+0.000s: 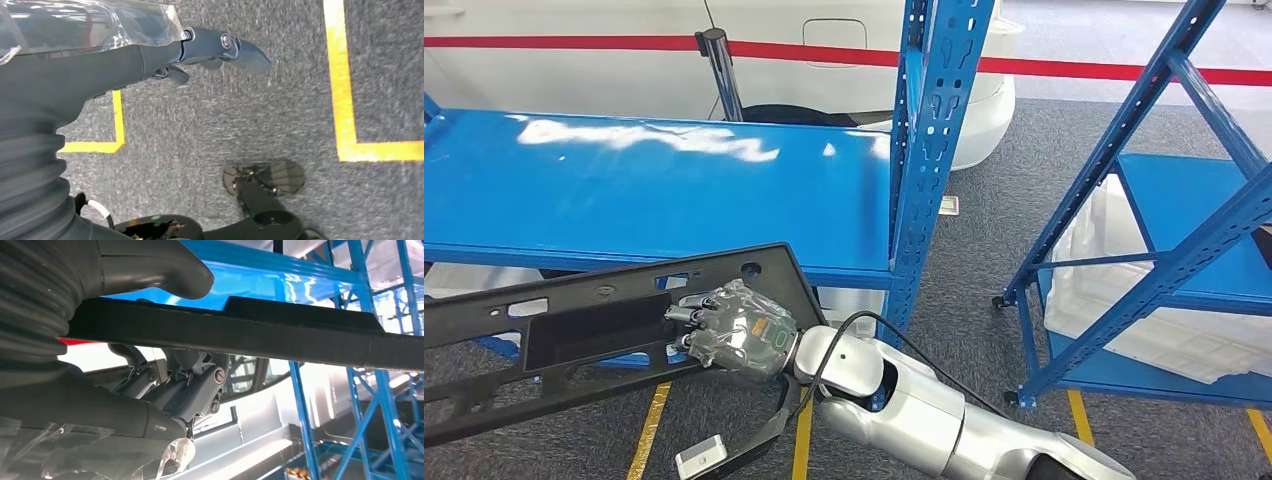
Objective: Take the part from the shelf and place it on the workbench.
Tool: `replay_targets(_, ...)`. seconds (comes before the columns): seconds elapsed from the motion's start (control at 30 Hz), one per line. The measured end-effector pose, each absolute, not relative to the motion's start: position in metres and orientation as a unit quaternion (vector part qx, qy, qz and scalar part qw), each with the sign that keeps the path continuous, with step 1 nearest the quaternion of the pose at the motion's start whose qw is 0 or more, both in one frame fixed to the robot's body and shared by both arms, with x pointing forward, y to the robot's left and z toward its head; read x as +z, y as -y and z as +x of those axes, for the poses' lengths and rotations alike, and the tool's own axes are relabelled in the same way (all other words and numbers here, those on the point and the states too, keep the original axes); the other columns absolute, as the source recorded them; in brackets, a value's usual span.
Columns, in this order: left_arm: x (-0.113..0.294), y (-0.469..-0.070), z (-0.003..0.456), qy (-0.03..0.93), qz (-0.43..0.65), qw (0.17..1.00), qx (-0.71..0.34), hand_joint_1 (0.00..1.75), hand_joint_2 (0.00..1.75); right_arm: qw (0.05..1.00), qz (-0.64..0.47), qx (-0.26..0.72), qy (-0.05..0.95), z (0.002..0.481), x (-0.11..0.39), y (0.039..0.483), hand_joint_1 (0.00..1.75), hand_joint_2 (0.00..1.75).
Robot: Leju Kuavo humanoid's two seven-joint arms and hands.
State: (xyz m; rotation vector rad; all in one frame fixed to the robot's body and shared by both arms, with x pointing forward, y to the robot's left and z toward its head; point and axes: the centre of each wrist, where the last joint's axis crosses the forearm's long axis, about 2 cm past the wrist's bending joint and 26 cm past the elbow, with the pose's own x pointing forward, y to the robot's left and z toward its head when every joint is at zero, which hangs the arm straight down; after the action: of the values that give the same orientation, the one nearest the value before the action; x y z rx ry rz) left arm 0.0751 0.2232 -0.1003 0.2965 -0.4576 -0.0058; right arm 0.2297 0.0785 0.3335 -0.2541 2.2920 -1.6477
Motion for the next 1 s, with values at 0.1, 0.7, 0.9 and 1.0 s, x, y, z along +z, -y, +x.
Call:
replay_targets(0.1, -0.1, -0.223, 0.075, 0.227, 0.146, 0.963, -0.004, 0.0, 1.75, 0.148, -0.088, -0.579, -0.797, 0.23, 0.333, -0.078, 1.75, 1.75)
replay_targets(0.7, -0.1, -0.222, 0.077, 0.233, 0.144, 0.962, -0.006, 0.0, 1.75, 0.156, -0.076, -0.581, -0.795, 0.224, 0.335, -0.079, 1.75, 1.75)
replay_targets(0.9, -0.099, -0.222, 0.079, 0.236, 0.146, 0.961, -0.007, 0.0, 1.75, 0.179, -0.063, -0.56, -0.807, 0.222, 0.319, -0.078, 1.75, 1.75)
replay_targets(1.0, -0.099, -0.223, 0.079, 0.239, 0.147, 0.96, -0.01, 0.0, 1.75, 0.214, -0.05, -0.528, -0.82, 0.215, 0.276, -0.074, 1.75, 1.75)
